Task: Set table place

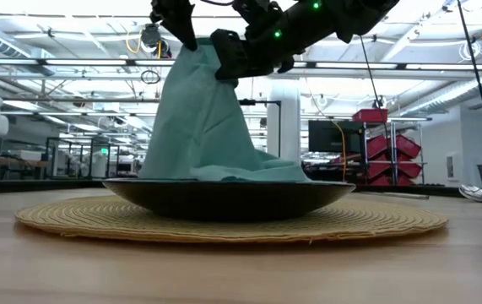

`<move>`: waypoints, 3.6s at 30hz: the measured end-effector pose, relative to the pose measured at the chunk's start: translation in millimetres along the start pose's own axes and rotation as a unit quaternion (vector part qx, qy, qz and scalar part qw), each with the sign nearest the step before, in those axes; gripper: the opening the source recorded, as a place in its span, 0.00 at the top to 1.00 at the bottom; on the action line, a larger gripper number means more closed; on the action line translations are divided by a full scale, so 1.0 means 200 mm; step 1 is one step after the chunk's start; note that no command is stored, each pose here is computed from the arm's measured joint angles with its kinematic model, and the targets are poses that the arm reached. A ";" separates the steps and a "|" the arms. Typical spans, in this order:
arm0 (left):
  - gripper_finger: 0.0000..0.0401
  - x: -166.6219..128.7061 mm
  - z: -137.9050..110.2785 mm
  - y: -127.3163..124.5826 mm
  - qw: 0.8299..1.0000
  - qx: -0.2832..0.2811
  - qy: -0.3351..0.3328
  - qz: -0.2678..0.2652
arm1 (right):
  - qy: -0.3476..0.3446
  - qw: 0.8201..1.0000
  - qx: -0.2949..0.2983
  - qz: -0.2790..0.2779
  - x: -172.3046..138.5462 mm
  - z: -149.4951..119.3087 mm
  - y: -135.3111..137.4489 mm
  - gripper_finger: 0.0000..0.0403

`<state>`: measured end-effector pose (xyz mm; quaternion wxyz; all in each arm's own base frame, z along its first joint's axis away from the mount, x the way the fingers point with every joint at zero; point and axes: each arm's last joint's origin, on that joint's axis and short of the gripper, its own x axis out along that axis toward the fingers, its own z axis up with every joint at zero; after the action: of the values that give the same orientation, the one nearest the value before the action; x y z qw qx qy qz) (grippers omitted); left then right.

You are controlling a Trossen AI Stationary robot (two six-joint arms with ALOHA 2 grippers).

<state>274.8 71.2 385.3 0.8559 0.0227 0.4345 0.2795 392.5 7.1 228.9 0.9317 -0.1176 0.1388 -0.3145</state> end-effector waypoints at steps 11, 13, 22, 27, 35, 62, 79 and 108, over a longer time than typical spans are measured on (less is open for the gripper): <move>1.00 0.00 0.00 0.00 1.000 0.003 0.003 0.000 | 0.003 1.000 0.002 -0.002 0.01 0.00 -0.02 0.79; 1.00 0.00 0.00 0.00 1.000 0.003 0.003 0.000 | 0.003 1.000 0.001 -0.002 0.01 -0.01 -0.02 0.79; 1.00 0.00 -0.03 0.00 0.999 0.011 0.031 0.001 | 0.011 1.000 -0.007 -0.004 0.02 -0.02 -0.03 0.80; 1.00 0.00 -0.05 0.00 0.999 0.017 0.045 0.002 | 0.011 1.000 -0.005 0.008 0.03 -0.02 -0.04 0.80; 1.00 0.00 -0.05 0.00 0.999 0.018 0.048 0.004 | 0.009 0.999 0.008 0.036 0.06 -0.02 -0.06 0.80; 1.00 0.09 -0.10 -0.03 0.997 0.030 0.067 0.005 | 0.022 0.998 0.041 0.030 0.10 -0.04 -0.11 0.53; 1.00 0.07 -0.11 -0.07 0.997 0.042 0.072 -0.003 | 0.128 0.988 0.035 0.082 0.19 -0.19 -0.21 1.00; 1.00 0.06 -0.11 -0.09 0.996 0.061 0.062 -0.022 | 0.078 0.991 0.028 0.109 0.03 0.06 -0.43 1.00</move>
<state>273.4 57.4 357.6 0.8304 0.0480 0.5032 0.2343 353.4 -60.5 265.4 0.9497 -0.0508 0.2137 -0.2234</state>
